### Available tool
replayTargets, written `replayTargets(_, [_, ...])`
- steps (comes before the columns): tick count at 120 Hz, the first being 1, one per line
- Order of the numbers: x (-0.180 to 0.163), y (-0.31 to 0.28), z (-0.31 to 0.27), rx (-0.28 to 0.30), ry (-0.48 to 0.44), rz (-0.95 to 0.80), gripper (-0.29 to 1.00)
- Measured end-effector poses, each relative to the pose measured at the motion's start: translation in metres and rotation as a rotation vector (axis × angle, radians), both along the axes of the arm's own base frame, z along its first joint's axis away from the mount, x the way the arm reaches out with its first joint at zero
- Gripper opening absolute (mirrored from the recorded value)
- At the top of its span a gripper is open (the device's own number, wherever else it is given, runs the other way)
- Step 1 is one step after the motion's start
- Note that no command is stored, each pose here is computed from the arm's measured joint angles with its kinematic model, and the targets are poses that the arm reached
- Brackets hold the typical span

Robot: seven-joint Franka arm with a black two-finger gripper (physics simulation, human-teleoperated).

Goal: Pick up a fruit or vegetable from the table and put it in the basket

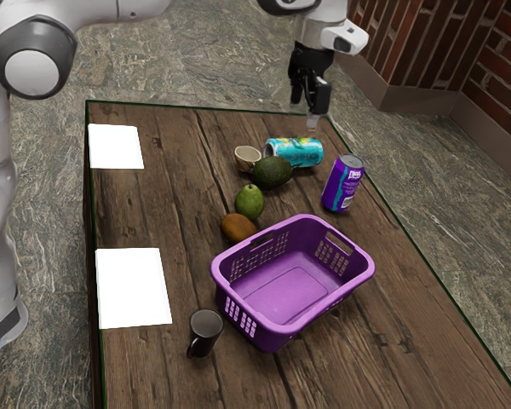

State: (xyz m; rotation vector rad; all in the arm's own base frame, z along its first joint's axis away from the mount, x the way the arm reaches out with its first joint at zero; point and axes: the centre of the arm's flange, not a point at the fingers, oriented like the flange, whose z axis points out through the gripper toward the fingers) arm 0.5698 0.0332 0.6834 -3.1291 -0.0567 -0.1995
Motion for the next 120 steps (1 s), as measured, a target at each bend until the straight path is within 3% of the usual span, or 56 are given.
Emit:
replayTargets(21, [-0.009,0.075,0.005,0.000,-0.011,0.109,0.70])
replayTargets(64, [0.001,0.080,-0.020,0.009,0.047,0.087,0.70])
replayTargets(74, [-0.015,0.093,-0.034,-0.006,0.081,0.106,0.70])
replayTargets(93, [-0.105,0.103,-0.094,-0.063,0.090,0.101,0.70])
replayTargets(120, [-0.084,0.074,-0.130,-0.013,0.056,0.021,0.70])
